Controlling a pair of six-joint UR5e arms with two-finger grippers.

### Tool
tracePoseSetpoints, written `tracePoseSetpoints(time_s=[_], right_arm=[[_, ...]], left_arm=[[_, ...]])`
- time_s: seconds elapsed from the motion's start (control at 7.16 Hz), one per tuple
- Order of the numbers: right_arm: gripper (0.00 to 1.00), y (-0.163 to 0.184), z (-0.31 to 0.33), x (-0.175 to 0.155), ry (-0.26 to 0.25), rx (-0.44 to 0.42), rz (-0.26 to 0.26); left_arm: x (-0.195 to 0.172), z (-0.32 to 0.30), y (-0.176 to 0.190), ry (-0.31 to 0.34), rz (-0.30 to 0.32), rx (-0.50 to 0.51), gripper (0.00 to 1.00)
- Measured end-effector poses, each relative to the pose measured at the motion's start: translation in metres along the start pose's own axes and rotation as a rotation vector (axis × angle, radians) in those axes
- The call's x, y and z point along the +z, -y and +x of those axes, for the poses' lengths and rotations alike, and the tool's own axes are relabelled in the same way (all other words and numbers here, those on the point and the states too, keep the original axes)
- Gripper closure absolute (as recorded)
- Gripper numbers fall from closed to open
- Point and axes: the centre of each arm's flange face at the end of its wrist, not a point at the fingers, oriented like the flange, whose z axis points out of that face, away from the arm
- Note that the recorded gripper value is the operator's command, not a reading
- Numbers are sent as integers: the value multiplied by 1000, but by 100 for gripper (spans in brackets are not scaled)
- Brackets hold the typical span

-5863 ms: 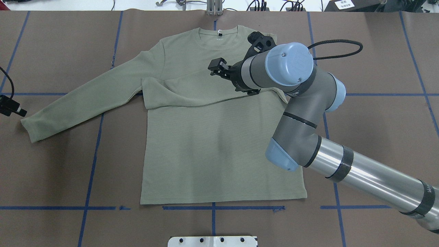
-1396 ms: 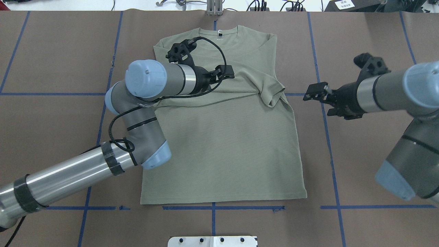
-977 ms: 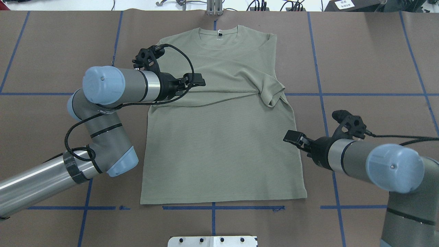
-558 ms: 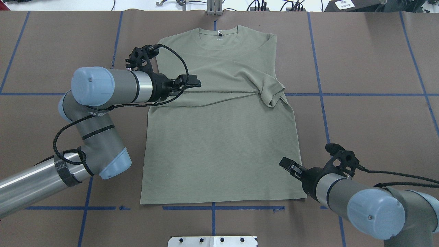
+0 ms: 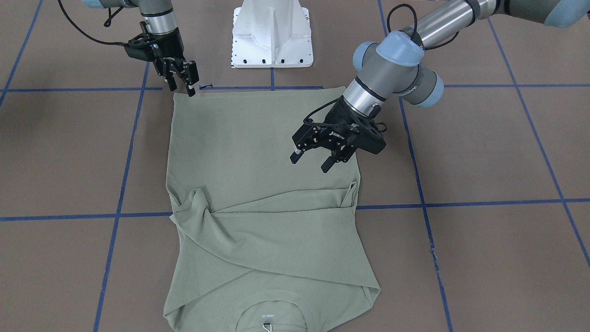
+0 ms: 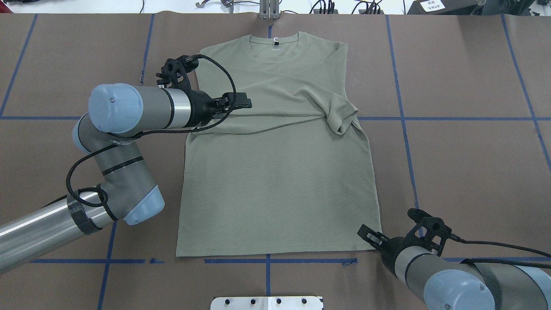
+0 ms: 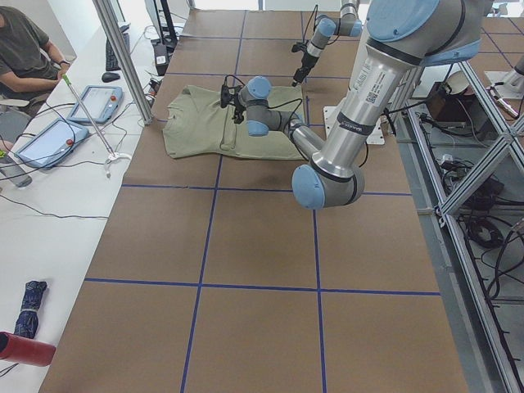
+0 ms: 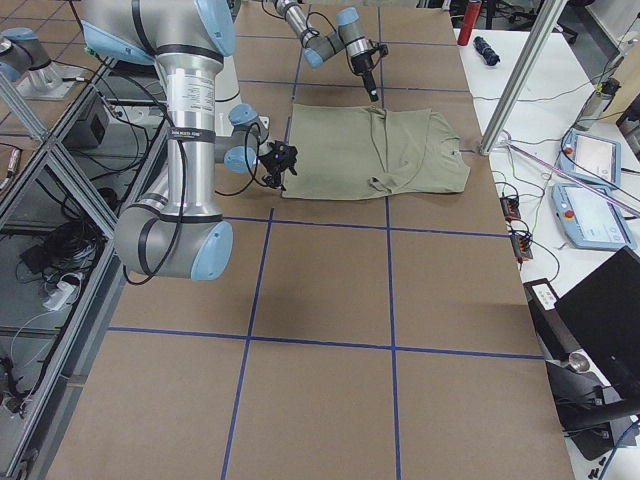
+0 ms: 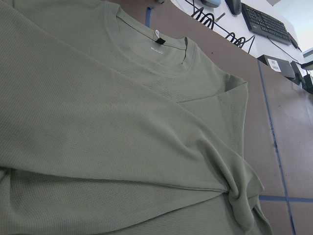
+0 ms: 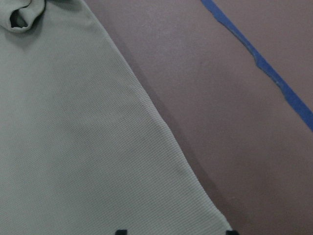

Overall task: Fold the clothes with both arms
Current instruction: 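Grasp a hem corner with the right gripper while the left gripper approaches the other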

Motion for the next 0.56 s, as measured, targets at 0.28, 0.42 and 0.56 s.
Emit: tracePoseSetpoints(time_s=[0.28,0.42,0.56], right_arm=[[31,0,11,4,-26,-13,5],[32,-2,13,5,-33,-17,0],[34,-4,14,5,-36,-20,-5]], left_arm=[[-1,-1,0,1,7,-1,2],[-2,-2,1,2,14,-2,2],[-2,-3,2,4,17,-2,2]])
